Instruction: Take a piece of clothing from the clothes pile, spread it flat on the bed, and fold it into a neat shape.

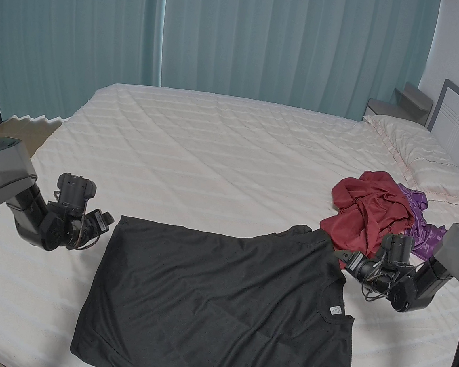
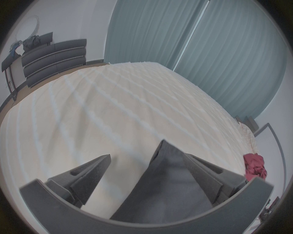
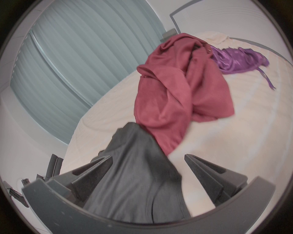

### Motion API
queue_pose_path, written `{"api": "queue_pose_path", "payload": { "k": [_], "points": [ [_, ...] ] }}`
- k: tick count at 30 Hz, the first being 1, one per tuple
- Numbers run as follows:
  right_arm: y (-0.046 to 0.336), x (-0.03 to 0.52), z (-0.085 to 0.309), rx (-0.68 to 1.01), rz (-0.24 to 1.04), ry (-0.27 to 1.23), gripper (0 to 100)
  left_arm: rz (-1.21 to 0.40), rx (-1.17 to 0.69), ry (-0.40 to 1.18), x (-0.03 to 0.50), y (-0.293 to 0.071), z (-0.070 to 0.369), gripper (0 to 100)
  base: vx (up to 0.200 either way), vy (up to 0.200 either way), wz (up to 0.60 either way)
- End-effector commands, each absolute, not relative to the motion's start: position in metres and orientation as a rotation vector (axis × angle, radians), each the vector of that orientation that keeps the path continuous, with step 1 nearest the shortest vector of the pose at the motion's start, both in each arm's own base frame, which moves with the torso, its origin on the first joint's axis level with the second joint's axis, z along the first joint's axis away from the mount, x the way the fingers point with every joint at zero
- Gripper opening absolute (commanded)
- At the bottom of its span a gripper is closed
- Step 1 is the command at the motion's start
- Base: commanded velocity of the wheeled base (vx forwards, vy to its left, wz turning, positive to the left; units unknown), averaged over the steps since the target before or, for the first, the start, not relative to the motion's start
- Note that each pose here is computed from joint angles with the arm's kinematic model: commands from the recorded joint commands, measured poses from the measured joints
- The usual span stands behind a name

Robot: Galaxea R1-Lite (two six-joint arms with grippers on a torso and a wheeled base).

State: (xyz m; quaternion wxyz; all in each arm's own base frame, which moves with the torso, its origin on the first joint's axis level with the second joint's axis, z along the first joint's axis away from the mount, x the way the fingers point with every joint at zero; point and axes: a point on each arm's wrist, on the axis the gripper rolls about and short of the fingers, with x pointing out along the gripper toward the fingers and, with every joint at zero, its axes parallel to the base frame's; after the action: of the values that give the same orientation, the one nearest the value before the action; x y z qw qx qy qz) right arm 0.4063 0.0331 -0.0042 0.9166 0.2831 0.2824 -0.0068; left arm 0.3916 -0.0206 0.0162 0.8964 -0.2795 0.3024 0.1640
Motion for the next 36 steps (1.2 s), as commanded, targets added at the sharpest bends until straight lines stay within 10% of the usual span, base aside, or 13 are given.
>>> {"api": "queue_pose_path", "payload": {
  "k": [1, 20, 36],
  "points": [
    [0.045, 0.315, 0.037, 0.648, 0.010, 0.628, 100, 0.218, -0.652, 0.684, 0.294, -0.029, 0.056, 100, -0.200, 0.000, 0.00],
    [0.047, 0.241, 0.009, 0.727, -0.014, 0.724, 100, 0.235, -0.642, 1.003, 0.214, -0.042, -0.009, 100, -0.168, 0.000, 0.00],
    [0.051, 0.239, -0.001, 0.713, -0.014, 0.766, 100, 0.265, -0.617, 0.893, 0.238, -0.061, -0.045, 100, 0.000, 0.000, 0.00]
  ]
}}
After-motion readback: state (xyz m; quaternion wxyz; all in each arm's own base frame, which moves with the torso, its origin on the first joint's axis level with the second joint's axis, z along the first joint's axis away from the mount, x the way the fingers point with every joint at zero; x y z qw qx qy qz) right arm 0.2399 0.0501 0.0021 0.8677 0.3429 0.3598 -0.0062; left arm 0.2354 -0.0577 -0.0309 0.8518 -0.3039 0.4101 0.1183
